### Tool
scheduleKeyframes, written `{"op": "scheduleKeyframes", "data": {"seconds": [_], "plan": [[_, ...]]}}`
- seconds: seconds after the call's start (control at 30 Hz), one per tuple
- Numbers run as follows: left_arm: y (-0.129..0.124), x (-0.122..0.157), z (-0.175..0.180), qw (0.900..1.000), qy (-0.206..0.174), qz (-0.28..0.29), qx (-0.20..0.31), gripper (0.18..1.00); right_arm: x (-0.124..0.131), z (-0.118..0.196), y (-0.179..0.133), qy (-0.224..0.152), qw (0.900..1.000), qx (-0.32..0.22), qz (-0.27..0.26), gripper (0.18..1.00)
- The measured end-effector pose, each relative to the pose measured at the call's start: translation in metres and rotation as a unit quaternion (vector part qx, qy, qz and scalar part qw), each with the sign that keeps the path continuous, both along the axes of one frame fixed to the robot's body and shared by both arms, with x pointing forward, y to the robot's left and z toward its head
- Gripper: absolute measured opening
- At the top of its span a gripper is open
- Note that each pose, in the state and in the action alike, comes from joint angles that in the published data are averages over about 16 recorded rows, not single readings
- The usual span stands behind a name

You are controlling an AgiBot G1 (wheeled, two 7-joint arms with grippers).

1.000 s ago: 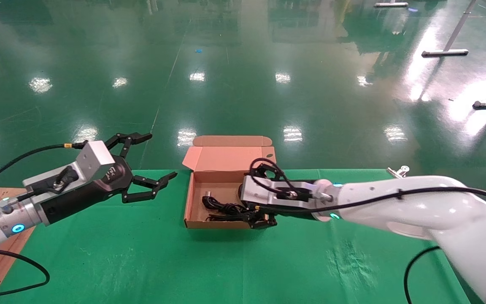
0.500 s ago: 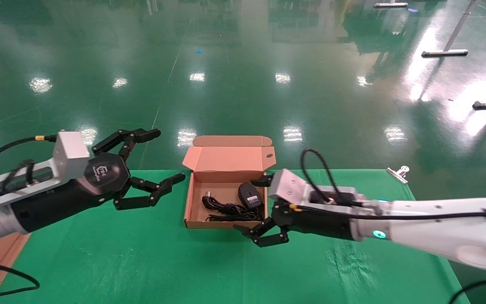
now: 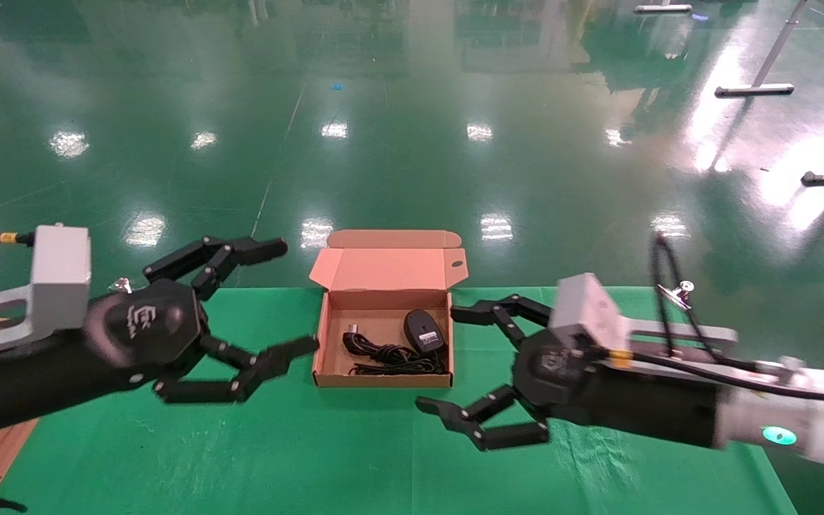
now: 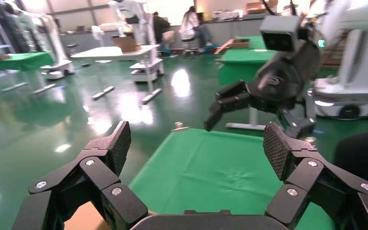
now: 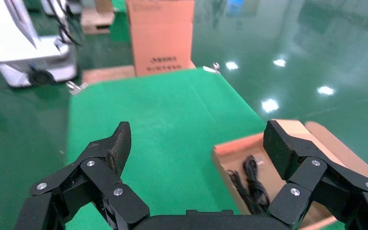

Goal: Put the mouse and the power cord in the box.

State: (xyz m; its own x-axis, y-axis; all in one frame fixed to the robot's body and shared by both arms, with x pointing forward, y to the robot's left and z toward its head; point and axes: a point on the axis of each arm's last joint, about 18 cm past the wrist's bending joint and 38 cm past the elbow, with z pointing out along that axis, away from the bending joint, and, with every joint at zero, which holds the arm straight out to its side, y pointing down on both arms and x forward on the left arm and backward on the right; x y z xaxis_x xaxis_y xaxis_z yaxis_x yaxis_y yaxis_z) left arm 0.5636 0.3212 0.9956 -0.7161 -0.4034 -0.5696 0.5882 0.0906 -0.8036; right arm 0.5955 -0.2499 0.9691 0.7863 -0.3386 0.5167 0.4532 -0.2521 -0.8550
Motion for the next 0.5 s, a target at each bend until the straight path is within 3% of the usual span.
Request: {"op": "scheduleKeyframes", "data": {"seconds": [0.5], "plan": [[-0.016,-0.068,-0.001,0.9938,0.063,-0.078,0.050,1.001,-0.093,0.019,-0.043,0.014,0.996,0.027,0.087,1.001]]}}
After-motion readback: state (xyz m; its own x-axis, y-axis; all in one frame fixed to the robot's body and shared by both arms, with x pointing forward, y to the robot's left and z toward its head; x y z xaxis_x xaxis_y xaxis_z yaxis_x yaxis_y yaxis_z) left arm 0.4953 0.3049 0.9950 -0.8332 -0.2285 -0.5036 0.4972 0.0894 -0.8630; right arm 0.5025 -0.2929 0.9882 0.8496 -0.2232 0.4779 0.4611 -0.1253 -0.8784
